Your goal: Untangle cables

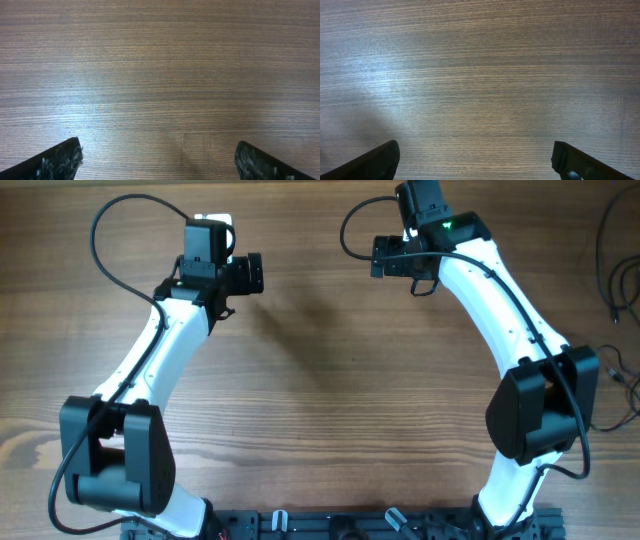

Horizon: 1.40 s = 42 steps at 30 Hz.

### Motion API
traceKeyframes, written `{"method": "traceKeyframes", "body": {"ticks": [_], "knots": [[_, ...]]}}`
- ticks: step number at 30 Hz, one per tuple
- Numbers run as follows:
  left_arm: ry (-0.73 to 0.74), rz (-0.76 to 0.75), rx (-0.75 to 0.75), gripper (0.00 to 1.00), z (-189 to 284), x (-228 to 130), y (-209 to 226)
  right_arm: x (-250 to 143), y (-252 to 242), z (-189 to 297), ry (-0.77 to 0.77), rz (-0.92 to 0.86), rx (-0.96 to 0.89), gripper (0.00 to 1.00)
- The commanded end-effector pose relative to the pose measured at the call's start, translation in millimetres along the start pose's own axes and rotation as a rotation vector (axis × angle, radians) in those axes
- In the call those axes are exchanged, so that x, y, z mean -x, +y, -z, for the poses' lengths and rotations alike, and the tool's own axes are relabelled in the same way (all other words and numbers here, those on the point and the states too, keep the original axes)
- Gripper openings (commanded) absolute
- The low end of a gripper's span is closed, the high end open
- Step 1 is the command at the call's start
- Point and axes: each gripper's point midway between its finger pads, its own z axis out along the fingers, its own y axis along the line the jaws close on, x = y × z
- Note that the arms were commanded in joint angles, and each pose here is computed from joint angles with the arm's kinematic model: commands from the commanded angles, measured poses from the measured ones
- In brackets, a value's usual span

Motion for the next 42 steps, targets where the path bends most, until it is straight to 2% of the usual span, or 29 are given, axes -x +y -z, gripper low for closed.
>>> {"method": "traceKeyframes", "body": {"ticks": [1,16,23,34,40,42], "knots": [[-0.009,0.003,0.009,1.0,-2,5,-1,-3,3,-4,0.012,-0.011,0.011,1.0],[-0.012,0.005,0.008,1.0,1,6,-1,-2,3,-4,0.009,-0.011,0.012,1.0],[-0.121,0.049,-0.008,1.0,27,21,1,-2,3,-4,0.009,-0.01,0.012,1.0],[-0.305,0.18,-0.048,1.0,75,-27,13,-2,3,-4,0.009,-0.011,0.012,1.0],[-0.477,0.256,-0.094,1.0,105,-57,21,-2,3,-4,0.009,-0.011,0.012,1.0],[-0.566,0.281,-0.118,1.0,122,-80,27,-2,3,-4,0.009,-0.011,0.012,1.0]]}}
